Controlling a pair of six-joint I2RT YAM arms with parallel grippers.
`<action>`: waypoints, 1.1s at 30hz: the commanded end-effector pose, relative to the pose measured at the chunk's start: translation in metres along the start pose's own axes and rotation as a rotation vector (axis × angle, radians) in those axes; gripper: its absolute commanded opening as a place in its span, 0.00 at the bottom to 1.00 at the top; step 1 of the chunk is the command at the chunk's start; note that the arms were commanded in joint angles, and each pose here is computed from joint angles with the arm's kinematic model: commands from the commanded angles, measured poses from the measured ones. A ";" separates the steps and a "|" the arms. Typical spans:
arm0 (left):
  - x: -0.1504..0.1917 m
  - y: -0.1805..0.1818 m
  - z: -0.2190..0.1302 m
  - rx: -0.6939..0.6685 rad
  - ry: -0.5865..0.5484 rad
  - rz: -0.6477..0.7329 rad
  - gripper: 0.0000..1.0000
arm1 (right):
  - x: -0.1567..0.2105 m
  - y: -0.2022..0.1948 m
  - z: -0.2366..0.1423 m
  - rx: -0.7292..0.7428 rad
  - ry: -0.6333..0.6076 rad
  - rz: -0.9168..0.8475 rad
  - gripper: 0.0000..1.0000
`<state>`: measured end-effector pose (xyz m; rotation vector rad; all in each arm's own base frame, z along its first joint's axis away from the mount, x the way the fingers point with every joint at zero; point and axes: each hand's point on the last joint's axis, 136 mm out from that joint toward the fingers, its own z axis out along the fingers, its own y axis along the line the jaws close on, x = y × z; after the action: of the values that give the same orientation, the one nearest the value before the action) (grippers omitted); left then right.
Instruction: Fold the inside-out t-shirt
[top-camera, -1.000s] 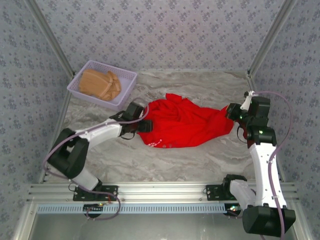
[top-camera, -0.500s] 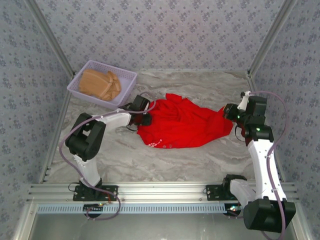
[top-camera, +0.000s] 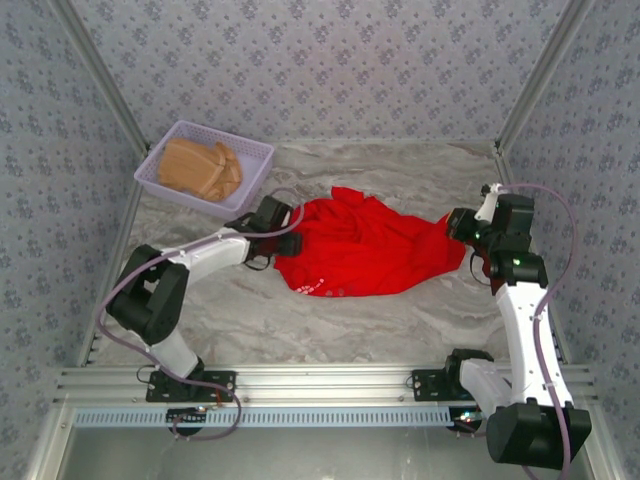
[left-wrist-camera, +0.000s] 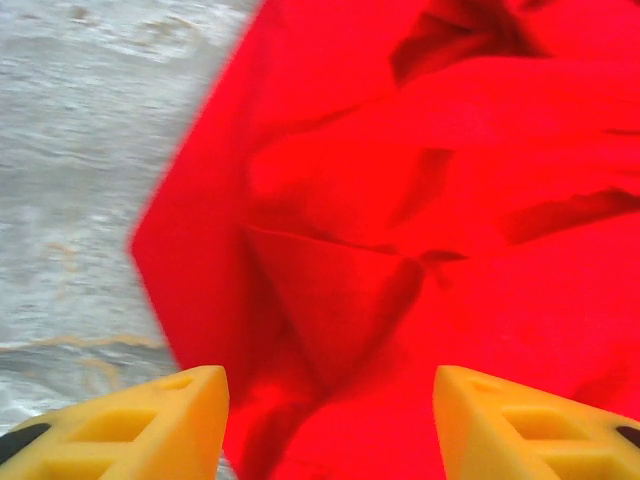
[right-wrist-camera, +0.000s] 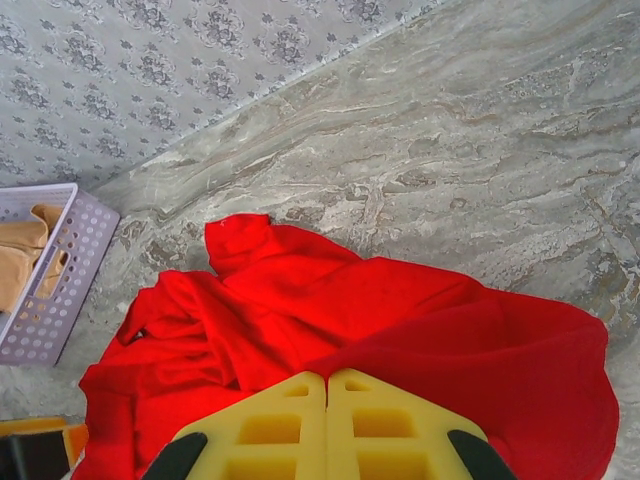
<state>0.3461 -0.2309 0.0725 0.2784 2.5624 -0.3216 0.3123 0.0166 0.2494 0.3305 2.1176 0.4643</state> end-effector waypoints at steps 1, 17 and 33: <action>-0.006 -0.019 0.006 0.004 0.020 0.081 0.56 | -0.001 0.002 0.001 -0.010 -0.008 -0.018 0.00; -0.008 -0.012 0.026 -0.077 0.085 0.142 0.17 | 0.006 0.004 -0.001 -0.024 0.017 -0.017 0.00; -0.013 0.045 -0.091 0.048 -0.287 -0.117 0.00 | -0.007 -0.002 -0.012 0.032 -0.045 -0.040 0.00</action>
<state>0.3374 -0.1629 0.1612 0.1276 2.2797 -0.3580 0.3076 0.0143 0.2536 0.3192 2.1043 0.4344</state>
